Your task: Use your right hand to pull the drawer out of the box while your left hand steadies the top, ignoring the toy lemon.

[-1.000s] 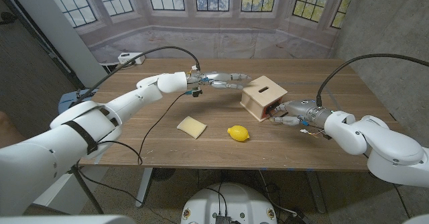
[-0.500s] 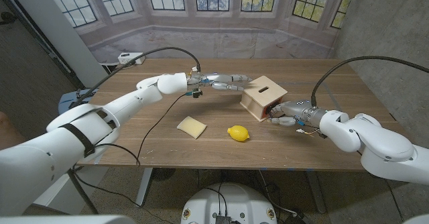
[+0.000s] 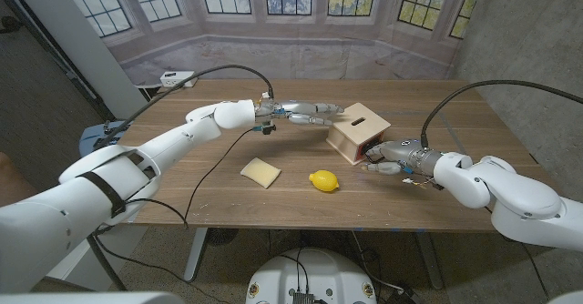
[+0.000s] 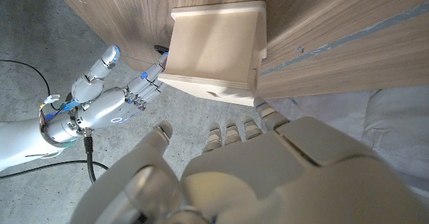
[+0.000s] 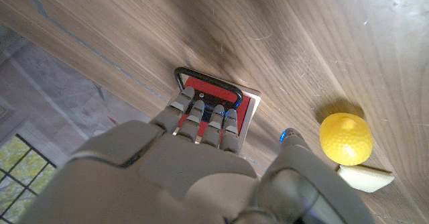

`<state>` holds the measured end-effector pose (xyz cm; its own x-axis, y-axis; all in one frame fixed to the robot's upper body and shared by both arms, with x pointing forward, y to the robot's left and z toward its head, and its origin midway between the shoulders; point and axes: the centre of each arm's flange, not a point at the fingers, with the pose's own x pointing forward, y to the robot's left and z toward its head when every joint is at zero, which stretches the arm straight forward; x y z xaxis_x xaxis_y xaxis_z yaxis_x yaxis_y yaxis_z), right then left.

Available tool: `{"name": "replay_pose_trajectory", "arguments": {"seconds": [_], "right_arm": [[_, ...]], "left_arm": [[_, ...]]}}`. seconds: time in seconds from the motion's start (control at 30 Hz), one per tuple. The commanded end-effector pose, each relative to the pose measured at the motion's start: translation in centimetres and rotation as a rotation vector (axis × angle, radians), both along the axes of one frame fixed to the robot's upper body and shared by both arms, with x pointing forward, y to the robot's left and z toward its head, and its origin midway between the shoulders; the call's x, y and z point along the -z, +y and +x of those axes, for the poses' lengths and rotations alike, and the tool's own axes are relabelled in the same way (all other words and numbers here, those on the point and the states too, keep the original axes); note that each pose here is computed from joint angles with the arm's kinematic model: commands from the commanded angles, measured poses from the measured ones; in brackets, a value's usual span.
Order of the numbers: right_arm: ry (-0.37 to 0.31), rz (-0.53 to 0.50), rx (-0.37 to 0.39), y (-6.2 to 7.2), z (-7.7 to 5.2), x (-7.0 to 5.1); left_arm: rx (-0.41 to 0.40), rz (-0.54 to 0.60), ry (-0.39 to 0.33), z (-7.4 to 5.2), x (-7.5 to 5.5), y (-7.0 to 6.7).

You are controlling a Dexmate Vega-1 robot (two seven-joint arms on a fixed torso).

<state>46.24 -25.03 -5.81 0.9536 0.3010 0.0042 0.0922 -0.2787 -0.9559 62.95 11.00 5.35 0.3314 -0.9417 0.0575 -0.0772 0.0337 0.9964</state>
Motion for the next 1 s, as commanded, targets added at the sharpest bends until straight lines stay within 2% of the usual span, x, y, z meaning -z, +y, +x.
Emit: {"name": "replay_pose_trajectory", "arguments": {"seconds": [0.03, 0.67, 1.0], "right_arm": [[0.009, 0.003, -0.002, -0.6, -0.2, 0.5], [-0.010, -0.007, -0.003, -1.2, 1.1, -1.4], [0.000, -0.013, 0.001, -1.6, 1.3, -1.1]], "left_arm": [[0.016, 0.029, -0.004, 0.1, -0.3, -1.0], [0.018, 0.056, 0.004, 0.9, -0.7, -1.6], [0.018, 0.070, 0.004, 1.1, -0.9, -2.0]]}}
